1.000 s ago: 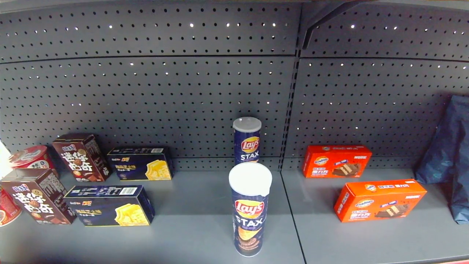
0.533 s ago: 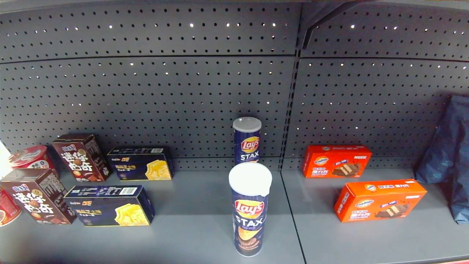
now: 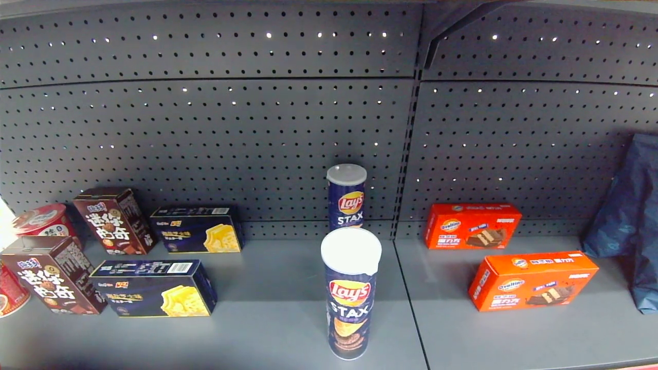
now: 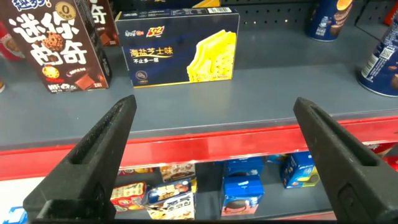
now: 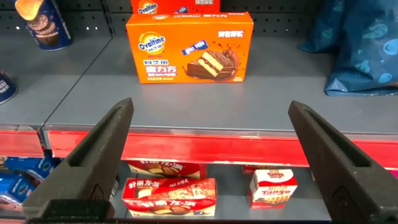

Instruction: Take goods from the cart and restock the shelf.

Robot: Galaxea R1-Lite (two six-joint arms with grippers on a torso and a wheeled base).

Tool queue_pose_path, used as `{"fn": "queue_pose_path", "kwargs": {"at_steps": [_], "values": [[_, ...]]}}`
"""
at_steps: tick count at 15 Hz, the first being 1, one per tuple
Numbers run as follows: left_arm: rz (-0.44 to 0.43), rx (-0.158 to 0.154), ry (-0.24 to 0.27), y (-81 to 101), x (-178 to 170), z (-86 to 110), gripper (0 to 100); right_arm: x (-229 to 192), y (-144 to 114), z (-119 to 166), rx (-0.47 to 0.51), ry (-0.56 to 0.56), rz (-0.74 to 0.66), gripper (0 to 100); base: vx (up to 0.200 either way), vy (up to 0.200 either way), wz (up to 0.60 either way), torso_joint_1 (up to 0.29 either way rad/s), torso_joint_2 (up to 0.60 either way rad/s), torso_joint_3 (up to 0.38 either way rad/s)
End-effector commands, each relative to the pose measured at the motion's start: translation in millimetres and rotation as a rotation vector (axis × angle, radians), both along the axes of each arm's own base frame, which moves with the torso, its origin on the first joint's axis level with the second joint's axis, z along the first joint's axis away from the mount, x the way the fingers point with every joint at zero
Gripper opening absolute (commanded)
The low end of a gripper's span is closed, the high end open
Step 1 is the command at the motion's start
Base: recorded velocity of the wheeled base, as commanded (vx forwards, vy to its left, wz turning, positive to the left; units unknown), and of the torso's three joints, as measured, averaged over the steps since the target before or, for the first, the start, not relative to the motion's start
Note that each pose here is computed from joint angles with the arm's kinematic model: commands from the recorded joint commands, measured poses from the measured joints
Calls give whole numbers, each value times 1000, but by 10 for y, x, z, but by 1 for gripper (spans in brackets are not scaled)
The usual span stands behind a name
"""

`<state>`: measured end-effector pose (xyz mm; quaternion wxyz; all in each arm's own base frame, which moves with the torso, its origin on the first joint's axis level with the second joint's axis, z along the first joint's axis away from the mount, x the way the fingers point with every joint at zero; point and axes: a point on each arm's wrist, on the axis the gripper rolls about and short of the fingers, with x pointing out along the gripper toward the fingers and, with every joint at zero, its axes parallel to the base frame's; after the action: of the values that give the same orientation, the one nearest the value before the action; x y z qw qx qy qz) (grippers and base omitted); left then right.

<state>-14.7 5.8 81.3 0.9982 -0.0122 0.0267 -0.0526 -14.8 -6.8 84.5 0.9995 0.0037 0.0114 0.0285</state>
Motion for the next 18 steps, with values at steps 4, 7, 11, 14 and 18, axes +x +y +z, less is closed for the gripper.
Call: {"fn": "queue_pose_path", "kwargs": {"at_steps": [4, 7, 11, 14, 18], "values": [[0, -1, 0, 0, 0, 0, 100, 1, 0, 4, 1, 0, 0, 100, 0, 50, 0, 1, 1, 1], [0, 3, 1, 0, 1, 1, 100, 1, 0, 4, 1, 0, 0, 100, 0, 0, 0, 0, 0, 0], [0, 1, 1, 0, 1, 1, 100, 1, 0, 4, 1, 0, 0, 100, 0, 0, 0, 0, 0, 0], [0, 3, 1, 0, 1, 1, 100, 1, 0, 4, 7, 1, -1, 100, 0, 0, 0, 0, 0, 0], [-1, 3, 1, -1, 1, 1, 100, 1, 0, 4, -5, 0, 0, 100, 0, 0, 0, 0, 0, 0]]}}
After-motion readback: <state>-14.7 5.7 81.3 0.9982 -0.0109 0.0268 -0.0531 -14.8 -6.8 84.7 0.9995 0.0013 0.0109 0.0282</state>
